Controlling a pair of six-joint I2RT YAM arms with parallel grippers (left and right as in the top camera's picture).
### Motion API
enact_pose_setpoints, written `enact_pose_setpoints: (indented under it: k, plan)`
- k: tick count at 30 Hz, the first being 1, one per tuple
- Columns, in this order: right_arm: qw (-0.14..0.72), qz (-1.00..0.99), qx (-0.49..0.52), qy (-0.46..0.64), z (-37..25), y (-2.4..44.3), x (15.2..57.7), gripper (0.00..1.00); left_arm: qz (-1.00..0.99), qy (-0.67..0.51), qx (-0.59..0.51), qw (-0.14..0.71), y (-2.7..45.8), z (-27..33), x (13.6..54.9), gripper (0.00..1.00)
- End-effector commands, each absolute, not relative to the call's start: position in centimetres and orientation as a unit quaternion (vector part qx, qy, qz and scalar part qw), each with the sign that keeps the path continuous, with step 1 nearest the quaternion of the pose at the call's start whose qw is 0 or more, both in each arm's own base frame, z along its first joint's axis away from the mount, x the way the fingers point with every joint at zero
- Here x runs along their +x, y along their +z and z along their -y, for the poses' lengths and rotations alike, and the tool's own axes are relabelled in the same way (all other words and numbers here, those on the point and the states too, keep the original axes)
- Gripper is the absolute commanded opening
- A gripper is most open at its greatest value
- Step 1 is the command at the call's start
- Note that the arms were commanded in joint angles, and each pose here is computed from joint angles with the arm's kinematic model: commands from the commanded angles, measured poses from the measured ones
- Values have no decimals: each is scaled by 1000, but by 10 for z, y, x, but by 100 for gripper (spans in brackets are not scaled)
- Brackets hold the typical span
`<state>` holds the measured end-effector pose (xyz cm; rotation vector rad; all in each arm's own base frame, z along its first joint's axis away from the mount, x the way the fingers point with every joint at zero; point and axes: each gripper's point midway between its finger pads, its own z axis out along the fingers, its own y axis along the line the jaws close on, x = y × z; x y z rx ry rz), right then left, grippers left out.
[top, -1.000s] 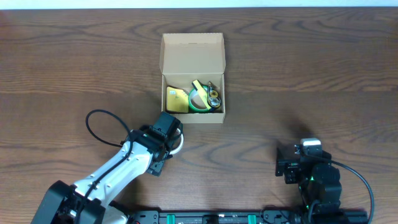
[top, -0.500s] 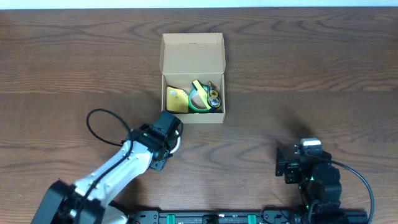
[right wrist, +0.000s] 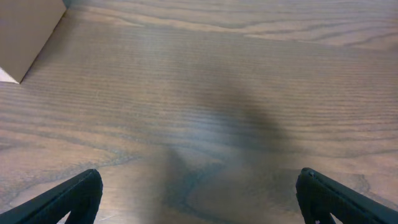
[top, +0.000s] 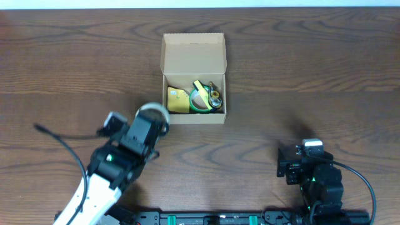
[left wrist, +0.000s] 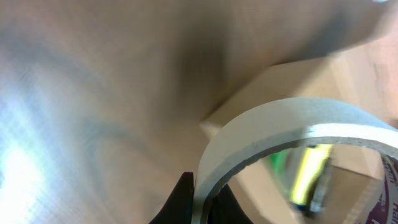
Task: Pack container
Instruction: 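Carry the masking tape roll into the box and release it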
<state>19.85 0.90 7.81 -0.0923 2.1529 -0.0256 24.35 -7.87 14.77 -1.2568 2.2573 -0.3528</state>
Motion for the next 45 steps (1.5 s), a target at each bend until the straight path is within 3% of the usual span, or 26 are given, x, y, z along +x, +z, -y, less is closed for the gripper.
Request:
enact_pose_setpoints:
  k: [1,6,11,17,24,26,31,33,34,35,45]
  plan:
    - [475,-879,-45,-13,-9,78,198,99,-867,-83,-377,314,179,74,277,5]
    - [475,-879,-45,-13,-9,78,198,99,-893,-81,-321,306,180,86,324,6]
    - [475,-879,-45,-13,-9,78,198,99,-934,-101,-217,267,151,115,357,6]
    - [475,-879,-45,-13,-9,78,198,99,-960,-108,-138,220,123,141,375,6]
    - [475,-879,-45,-13,-9,78,198,99,-971,-108,-128,172,93,150,373,7]
    - [475,-879,-45,-13,-9,78,198,99,-973,-103,-129,161,88,149,370,29]
    - [475,-879,-45,-13,-9,78,198,99,-973,-102,-129,160,87,148,370,45]
    - [475,-879,-45,-13,-9,78,198,99,-973,-103,-129,163,88,149,371,60]
    - [475,-879,-45,-13,-9,78,198,99,-972,-106,-128,168,92,150,373,73]
    - [475,-879,-45,-13,-9,78,198,99,-969,-112,-128,179,99,151,378,96]
    - [475,-879,-45,-13,-9,78,198,99,-936,-166,-123,284,184,166,418,96]
